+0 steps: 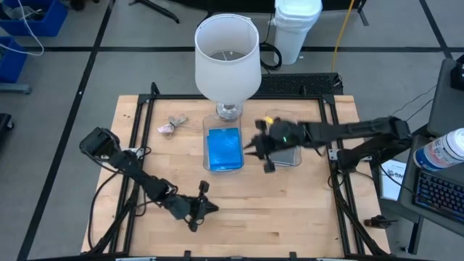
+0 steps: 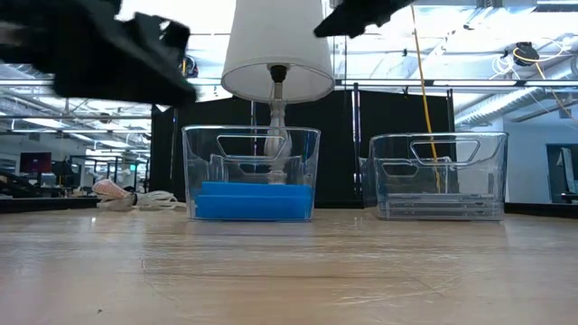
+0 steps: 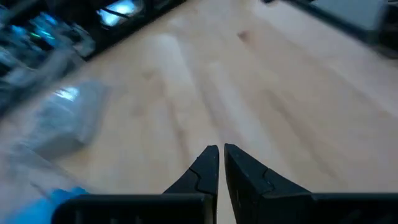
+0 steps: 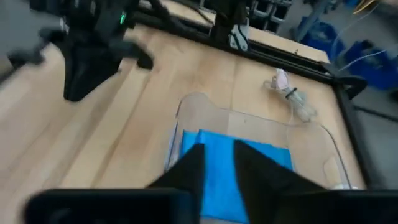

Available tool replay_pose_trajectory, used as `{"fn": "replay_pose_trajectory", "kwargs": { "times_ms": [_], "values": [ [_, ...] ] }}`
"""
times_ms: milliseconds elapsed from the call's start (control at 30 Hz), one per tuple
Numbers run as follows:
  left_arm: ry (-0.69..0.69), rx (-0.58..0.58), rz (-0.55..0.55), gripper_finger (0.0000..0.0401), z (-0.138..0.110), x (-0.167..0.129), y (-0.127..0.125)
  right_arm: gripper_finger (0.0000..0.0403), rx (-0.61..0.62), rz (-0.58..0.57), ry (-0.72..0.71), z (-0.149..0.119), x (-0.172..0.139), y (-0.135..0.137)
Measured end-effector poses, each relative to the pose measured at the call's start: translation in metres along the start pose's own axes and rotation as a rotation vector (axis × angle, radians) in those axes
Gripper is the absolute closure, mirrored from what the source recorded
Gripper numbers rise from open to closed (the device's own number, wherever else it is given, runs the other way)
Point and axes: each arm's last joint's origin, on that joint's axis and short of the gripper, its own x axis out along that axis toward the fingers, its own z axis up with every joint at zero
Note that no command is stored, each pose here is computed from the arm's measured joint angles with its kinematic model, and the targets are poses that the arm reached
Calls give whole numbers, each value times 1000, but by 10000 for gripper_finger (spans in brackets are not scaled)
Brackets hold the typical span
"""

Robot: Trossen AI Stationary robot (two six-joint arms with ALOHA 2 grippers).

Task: Pick & place jewel cases by type
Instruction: Return to Home Position

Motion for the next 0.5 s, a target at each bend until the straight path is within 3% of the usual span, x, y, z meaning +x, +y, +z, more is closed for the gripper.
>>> {"fn": "replay_pose_trajectory", "kwargs": {
  "times_ms": [100,300,433,500],
  "values": [
    [35,112,53,371,16,2,7,392,-58,-17,-33,-5,-4,31],
    [197,343,81,393,69,-6,23,400,-108,27,-206,-29,-4,71],
    [297,448,115,397,104,-18,54,396,-127,19,-285,-43,0,78],
    [288,437,94,396,118,-35,77,396,-129,18,-285,-49,0,79]
  ]
}}
